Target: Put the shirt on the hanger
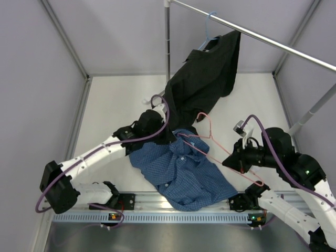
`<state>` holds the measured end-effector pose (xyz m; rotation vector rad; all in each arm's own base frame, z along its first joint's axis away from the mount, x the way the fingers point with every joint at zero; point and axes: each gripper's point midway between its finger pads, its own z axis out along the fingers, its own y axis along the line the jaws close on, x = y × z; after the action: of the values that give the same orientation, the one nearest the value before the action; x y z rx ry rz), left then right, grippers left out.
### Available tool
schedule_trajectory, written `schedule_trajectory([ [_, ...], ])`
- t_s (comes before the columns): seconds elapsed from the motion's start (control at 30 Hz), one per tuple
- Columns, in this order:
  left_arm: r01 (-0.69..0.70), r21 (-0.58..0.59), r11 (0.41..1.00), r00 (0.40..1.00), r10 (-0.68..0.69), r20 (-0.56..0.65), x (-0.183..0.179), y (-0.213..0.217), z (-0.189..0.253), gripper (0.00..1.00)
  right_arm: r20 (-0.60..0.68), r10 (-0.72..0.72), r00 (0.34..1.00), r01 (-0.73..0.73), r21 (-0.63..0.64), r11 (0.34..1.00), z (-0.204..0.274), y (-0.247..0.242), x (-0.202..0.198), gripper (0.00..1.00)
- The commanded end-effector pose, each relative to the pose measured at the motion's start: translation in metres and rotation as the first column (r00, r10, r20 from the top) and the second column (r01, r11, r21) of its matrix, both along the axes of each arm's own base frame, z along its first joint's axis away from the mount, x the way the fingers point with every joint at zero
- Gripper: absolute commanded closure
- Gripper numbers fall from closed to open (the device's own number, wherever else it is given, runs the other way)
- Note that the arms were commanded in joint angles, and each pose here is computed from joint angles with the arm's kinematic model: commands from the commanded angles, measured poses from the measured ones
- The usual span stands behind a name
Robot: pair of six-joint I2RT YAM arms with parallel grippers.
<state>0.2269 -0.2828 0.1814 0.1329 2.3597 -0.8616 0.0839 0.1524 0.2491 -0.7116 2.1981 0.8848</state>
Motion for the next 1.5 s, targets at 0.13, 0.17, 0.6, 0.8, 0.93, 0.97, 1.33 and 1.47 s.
schedule_trajectory([
  [0.13, 0.267, 0.138, 0.954, 0.953, -0.283, 0.108, -0.047, -0.039, 0.038, 1.0, 0.074, 0.115, 0.991, -0.126, 0.16, 0.979, -0.001, 0.037, 0.009, 1.0],
  [0.17, 0.26, 0.178, 0.949, 0.95, -0.285, 0.128, -0.049, -0.04, 0.041, 1.0, 0.094, 0.133, 0.987, -0.149, 0.182, 0.972, 0.003, 0.039, 0.007, 1.0],
  [0.6, 0.393, 0.22, 0.893, 0.836, -0.447, 0.318, -0.107, -0.033, 0.136, 1.0, 0.328, 0.124, 0.936, -0.26, 0.413, 0.873, 0.055, 0.061, 0.011, 1.0],
  [0.8, 0.113, 0.152, 0.982, 0.852, -0.175, 0.494, -0.067, 0.0, 0.218, 1.0, 0.45, -0.368, 0.814, -0.03, 0.665, 0.746, 0.118, 0.003, 0.029, 1.0],
  [0.93, 0.041, 0.161, 0.986, 0.813, -0.126, 0.569, -0.051, 0.002, 0.248, 1.0, 0.481, -0.29, 0.827, -0.094, 0.629, 0.772, 0.117, 0.009, 0.016, 1.0],
  [0.97, 0.047, 0.179, 0.983, 0.81, -0.142, 0.569, -0.049, -0.004, 0.245, 1.0, 0.463, -0.231, 0.856, -0.103, 0.59, 0.801, 0.109, 0.017, 0.016, 1.0],
  [1.33, 0.244, 0.292, 0.925, 0.828, -0.355, 0.434, -0.07, -0.042, 0.175, 1.0, 0.394, 0.013, 0.919, -0.209, 0.458, 0.864, 0.056, 0.032, -0.011, 1.0],
  [1.47, 0.322, 0.315, 0.893, 0.808, -0.433, 0.4, -0.086, -0.051, 0.159, 1.0, 0.407, 0.097, 0.908, -0.289, 0.444, 0.848, 0.052, 0.042, -0.016, 1.0],
])
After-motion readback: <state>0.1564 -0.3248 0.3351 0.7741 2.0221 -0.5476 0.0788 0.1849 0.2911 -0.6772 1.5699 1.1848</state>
